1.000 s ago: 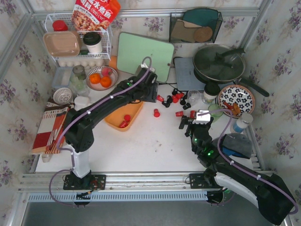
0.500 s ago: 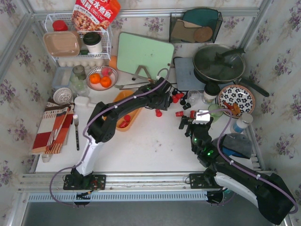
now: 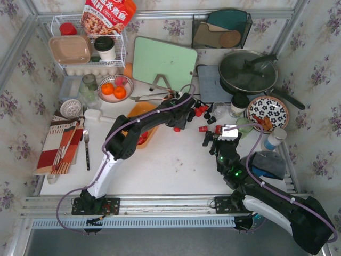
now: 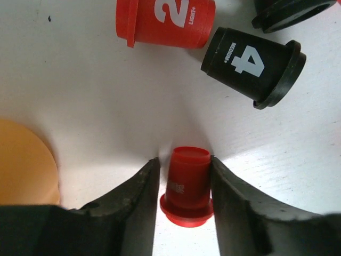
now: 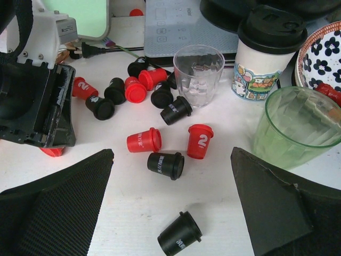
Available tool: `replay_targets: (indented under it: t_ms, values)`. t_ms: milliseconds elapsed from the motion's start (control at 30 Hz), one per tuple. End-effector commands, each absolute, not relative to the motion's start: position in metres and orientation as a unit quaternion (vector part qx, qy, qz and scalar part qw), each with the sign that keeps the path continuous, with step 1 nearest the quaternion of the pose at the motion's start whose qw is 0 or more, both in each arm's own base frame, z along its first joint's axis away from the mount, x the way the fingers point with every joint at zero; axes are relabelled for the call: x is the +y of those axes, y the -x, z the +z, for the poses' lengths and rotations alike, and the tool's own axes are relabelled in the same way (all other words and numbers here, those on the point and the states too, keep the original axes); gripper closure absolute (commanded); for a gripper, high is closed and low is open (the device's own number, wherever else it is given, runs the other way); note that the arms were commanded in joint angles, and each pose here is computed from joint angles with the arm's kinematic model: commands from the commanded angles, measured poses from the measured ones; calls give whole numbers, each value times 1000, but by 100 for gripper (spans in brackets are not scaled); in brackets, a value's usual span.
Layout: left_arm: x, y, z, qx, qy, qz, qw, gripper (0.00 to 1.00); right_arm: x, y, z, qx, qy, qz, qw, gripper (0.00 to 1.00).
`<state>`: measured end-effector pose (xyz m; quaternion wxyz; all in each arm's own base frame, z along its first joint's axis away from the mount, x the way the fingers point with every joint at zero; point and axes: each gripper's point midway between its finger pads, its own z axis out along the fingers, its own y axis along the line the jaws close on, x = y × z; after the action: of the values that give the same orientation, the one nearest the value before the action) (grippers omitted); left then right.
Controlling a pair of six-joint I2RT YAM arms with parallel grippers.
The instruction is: Mix the coffee capsules in the storage basket
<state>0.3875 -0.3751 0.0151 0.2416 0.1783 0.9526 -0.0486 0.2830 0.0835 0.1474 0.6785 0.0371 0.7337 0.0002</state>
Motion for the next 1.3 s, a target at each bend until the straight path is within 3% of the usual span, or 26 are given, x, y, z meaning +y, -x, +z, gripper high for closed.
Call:
replay_targets:
  t_ms: [0,67,167,400,667,900,1267]
  values:
    - [-364,-384,11,952,-191,-28,238,62,86,-285,157,724,-46,12,688,0]
    - [-367,-384,15,950,-196,-37,242,71,86,-285,157,724,-46,11,688,0]
    - [-372,-385,26,945,-198,-54,254,75,86,-285,157,725,-46,11,688,0]
    - [-375,-395,98,917,-203,-89,331,78,85,-285,156,725,-46,8,687,0]
    - [-316,-408,161,893,-187,-27,408,78,85,-285,156,725,-46,10,687,0]
    - [-254,-405,155,908,-144,4,394,77,86,-286,156,726,-44,11,686,0]
    - [-212,-382,88,948,-93,22,303,76,97,-289,149,743,-38,25,667,0]
